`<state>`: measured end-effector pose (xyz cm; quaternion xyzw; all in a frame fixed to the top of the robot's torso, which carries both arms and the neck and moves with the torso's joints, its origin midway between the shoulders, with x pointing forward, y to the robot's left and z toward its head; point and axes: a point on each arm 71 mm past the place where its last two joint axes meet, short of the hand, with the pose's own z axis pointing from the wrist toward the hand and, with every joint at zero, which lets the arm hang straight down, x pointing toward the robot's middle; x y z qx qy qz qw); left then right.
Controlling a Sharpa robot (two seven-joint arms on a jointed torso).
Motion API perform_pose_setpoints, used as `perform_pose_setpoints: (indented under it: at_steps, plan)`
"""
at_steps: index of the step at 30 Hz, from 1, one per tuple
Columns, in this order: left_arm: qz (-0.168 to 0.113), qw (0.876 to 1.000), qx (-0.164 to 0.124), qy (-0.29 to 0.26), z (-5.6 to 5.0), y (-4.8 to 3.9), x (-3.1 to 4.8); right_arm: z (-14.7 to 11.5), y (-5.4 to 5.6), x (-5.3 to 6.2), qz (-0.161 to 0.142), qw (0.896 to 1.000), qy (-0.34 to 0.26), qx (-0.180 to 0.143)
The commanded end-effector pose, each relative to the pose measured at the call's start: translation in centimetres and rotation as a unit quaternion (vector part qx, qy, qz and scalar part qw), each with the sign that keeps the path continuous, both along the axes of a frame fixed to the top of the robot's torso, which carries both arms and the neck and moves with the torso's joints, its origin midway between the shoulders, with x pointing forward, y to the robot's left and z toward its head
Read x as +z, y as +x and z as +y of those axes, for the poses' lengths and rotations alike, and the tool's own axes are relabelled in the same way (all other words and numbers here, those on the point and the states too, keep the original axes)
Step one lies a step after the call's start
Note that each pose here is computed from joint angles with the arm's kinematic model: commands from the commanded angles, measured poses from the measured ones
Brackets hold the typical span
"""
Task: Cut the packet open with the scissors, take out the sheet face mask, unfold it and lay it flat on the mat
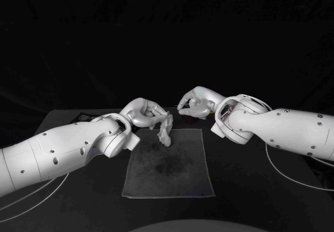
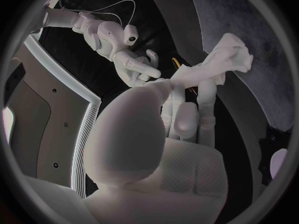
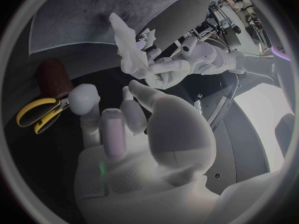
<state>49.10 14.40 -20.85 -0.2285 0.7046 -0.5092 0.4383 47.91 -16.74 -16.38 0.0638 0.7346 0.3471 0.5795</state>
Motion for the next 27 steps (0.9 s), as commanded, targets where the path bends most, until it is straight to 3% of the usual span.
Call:
perform_pose_setpoints:
  at_steps: [1, 8, 13, 20, 27]
  plan:
    - [0.006, 1.000, -0.019, -0.009, -0.3, -0.18, 0.09, 0.0, -0.1, -0.1, 0.003, 1.000, 0.023, 0.002]
    - [0.012, 1.000, -0.025, -0.012, -0.1, -0.21, 0.19, -0.3, -0.1, -0.6, 0.013, 0.999, 0.029, 0.001]
    - [0.018, 0.999, -0.038, -0.013, -0.1, -0.35, 0.39, -0.6, -0.1, -1.6, 0.032, 0.999, 0.035, -0.005]
    - [0.021, 0.998, -0.050, -0.012, 0.2, -0.51, 0.92, -1.5, -0.8, -4.5, 0.079, 0.991, 0.097, -0.036]
    - [0.021, 0.998, -0.053, -0.013, 0.3, -0.60, 1.13, -2.1, -1.4, -7.7, 0.117, 0.976, 0.174, -0.065]
